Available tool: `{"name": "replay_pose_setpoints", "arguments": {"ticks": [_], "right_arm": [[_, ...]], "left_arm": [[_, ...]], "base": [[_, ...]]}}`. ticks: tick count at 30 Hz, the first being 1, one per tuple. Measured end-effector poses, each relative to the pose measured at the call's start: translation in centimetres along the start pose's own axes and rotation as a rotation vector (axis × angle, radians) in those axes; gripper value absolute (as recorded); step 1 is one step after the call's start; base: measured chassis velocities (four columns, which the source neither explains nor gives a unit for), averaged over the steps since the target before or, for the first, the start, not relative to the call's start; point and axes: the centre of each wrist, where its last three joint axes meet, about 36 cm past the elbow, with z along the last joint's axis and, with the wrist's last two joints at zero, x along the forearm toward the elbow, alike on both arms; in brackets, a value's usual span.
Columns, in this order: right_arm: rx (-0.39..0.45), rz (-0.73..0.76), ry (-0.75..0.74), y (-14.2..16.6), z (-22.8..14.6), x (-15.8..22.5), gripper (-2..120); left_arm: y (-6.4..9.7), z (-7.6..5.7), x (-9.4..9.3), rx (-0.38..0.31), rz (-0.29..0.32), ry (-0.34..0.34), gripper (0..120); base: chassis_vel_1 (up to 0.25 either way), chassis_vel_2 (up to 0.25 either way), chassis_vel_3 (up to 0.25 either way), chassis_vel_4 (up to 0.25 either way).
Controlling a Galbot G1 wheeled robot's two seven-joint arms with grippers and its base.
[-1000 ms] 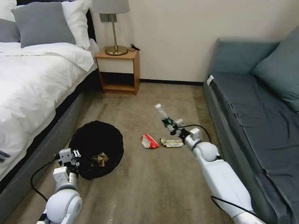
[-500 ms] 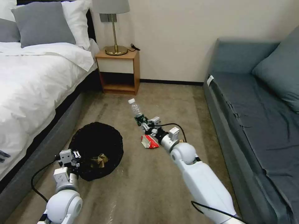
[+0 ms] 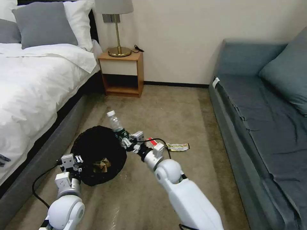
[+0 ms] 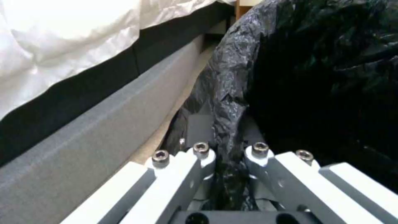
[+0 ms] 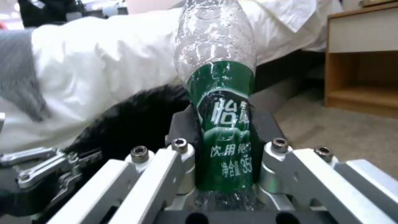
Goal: Pick up the trash bin, then pick up the garbage on the floor and place it into the trash bin.
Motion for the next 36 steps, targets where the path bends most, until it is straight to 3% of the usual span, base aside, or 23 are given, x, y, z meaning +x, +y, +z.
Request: {"name": "replay_pose_setpoints", "arguments": {"ticks": [5, 17, 32, 36], "right_arm": [[0.020, -0.028, 0.019, 1.7, 1.5, -0.6, 17], [0.087, -0.020, 0.101, 1.4, 5.2, 1.6, 17], [0.107, 0.000, 0.117, 1.2, 6.1, 2.1, 17], [0.110, 0.005, 0.121, 1.3, 6.5, 2.0, 31]], "left_arm": [[-0.8, 0.2, 0.7, -0.008, 0.016, -0.004, 2], [-1.3, 0.1, 1.2, -0.007, 0.032, -0.017, 2], [-1.0, -0.3, 1.1, -0.002, 0.032, -0.029, 2], [-0.9, -0.2, 1.0, 0.002, 0.031, -0.028, 2]], "base": [[0.000, 0.000, 0.000, 0.000], [0.000, 0.000, 0.000, 0.000], [0.000, 0.000, 0.000, 0.000], [0.000, 0.000, 0.000, 0.000]]}}
